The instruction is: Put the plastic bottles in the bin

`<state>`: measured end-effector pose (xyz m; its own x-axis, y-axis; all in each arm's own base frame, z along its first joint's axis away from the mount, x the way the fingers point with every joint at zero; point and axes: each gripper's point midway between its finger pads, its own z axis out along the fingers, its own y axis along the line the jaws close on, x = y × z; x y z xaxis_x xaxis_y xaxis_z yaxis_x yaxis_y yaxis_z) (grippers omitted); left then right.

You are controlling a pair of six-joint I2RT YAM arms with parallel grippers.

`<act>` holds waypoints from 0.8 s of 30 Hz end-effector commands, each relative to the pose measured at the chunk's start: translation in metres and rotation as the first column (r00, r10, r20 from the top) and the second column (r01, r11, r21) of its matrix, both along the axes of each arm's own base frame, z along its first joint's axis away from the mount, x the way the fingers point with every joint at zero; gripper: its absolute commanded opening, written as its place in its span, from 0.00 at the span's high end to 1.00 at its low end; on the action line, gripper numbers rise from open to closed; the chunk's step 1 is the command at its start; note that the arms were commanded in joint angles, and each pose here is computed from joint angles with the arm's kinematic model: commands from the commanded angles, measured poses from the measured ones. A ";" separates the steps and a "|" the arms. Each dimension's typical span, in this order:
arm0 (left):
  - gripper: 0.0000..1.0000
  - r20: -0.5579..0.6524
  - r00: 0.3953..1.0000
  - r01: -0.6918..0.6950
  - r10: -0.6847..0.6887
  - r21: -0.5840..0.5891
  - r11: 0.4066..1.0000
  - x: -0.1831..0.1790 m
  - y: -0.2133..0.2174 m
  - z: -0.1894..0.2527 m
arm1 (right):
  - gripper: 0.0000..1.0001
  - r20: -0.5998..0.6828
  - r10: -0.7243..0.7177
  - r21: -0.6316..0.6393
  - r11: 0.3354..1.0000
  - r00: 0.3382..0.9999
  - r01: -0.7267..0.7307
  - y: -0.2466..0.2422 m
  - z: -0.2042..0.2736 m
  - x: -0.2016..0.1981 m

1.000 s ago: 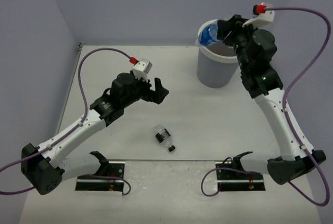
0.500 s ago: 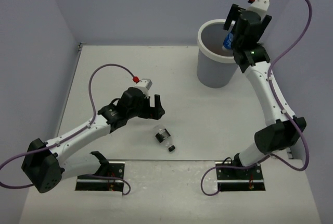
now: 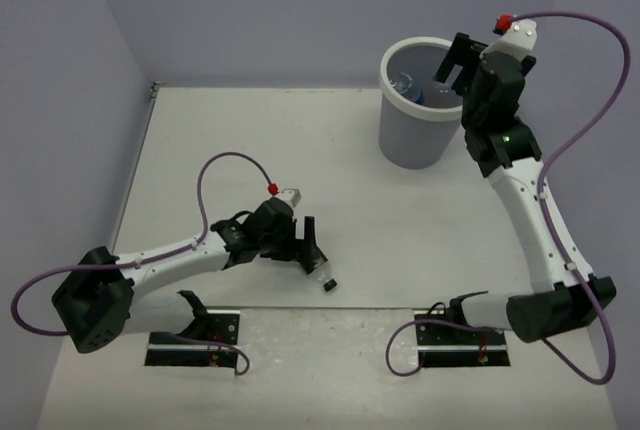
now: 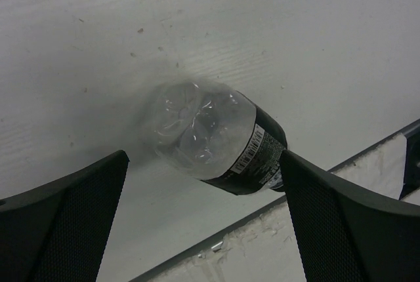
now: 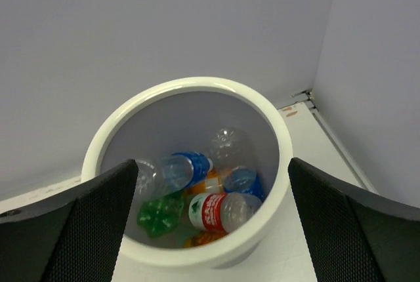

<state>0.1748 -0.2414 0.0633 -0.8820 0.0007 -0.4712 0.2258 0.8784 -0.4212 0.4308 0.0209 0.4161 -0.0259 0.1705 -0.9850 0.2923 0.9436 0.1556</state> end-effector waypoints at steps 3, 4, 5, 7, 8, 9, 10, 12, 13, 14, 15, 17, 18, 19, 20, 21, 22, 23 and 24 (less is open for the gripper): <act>0.00 -0.027 0.999 -0.033 0.030 -0.129 0.991 0.008 -0.033 -0.011 | 0.01 0.135 0.109 0.075 0.990 0.985 -0.120 0.012 0.018 -0.041; 0.00 -0.033 0.999 -0.029 0.025 -0.137 0.990 0.008 -0.037 -0.013 | 0.01 0.134 0.108 0.077 0.990 0.985 -0.119 0.011 0.014 -0.047; 0.01 -0.036 0.999 -0.022 0.017 -0.145 0.989 0.009 -0.040 -0.014 | 0.01 0.132 0.105 0.078 0.990 0.986 -0.116 0.009 0.010 -0.051; 0.06 -0.048 0.999 -0.009 0.002 -0.145 0.989 0.007 -0.043 -0.018 | 0.01 0.127 0.096 0.084 0.991 0.987 -0.107 0.006 0.005 -0.057; 0.09 -0.053 0.999 -0.006 -0.001 -0.141 0.990 0.006 -0.044 -0.020 | 0.01 0.127 0.095 0.090 0.990 0.987 -0.106 0.006 0.003 -0.060; 0.23 -0.051 0.999 -0.003 -0.005 -0.144 0.990 0.007 -0.047 -0.020 | 0.01 0.126 0.095 0.097 0.989 0.987 -0.107 0.005 -0.001 -0.065; 0.43 -0.044 0.999 0.001 -0.008 -0.152 0.988 0.010 -0.050 -0.020 | 0.01 0.125 0.096 0.104 0.989 0.988 -0.109 0.004 -0.005 -0.070; 0.65 -0.034 0.999 0.009 -0.015 -0.156 0.988 0.013 -0.054 -0.019 | 0.01 0.115 0.115 0.116 0.985 0.987 -0.128 0.006 -0.013 -0.078; 0.70 -0.024 1.000 0.015 -0.019 -0.159 0.987 0.015 -0.056 -0.016 | 0.01 0.116 0.140 0.117 0.981 0.983 -0.154 0.010 -0.014 -0.081; 0.75 -0.001 0.999 0.032 -0.032 -0.165 0.986 0.019 -0.060 -0.009 | 0.01 0.098 0.185 0.115 0.974 0.978 -0.196 0.017 -0.020 -0.084; 0.80 0.022 0.999 0.048 -0.045 -0.170 0.984 0.022 -0.063 -0.003 | 0.01 0.080 0.229 0.114 0.965 0.970 -0.237 0.024 -0.026 -0.087; 0.86 0.082 0.995 0.074 -0.060 -0.178 0.981 0.033 -0.071 0.015 | 0.01 0.055 0.353 0.117 0.927 0.934 -0.357 0.045 -0.035 -0.095; 0.86 0.079 0.995 0.074 -0.061 -0.173 0.982 0.033 -0.070 0.015 | 0.01 0.061 0.410 0.119 0.902 0.910 -0.415 0.055 -0.033 -0.100; 0.87 0.133 0.989 0.092 -0.069 -0.168 0.982 0.042 -0.074 0.031 | 0.01 0.057 0.515 0.127 0.846 0.855 -0.518 0.075 -0.038 -0.110; 0.88 0.188 0.979 0.108 -0.077 -0.163 0.981 0.052 -0.077 0.048 | 0.01 0.056 0.598 0.136 0.789 0.800 -0.599 0.090 -0.042 -0.121; 0.88 0.245 0.966 0.124 -0.083 -0.161 0.979 0.060 -0.081 0.065 | 0.01 0.056 0.653 0.143 0.744 0.755 -0.653 0.100 -0.046 -0.130; 0.88 0.279 0.957 0.126 -0.073 -0.177 0.976 0.066 -0.085 0.080 | 0.01 0.045 0.665 0.151 0.733 0.746 -0.663 0.103 -0.053 -0.131; 0.88 0.341 0.937 0.149 -0.076 -0.193 0.970 0.073 -0.089 0.105 | 0.01 0.040 0.721 0.168 0.678 0.692 -0.716 0.115 -0.061 -0.141; 0.88 0.405 0.911 0.181 -0.084 -0.208 0.961 0.078 -0.093 0.126 | 0.01 0.039 0.768 0.192 0.623 0.640 -0.759 0.125 -0.067 -0.150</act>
<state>0.2176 -0.3132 0.0922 -0.8297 -0.0129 -0.5581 0.3352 0.7879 -0.5166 0.3190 0.0902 0.3674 -0.1299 0.2581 -0.9573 -0.2137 0.9356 0.2812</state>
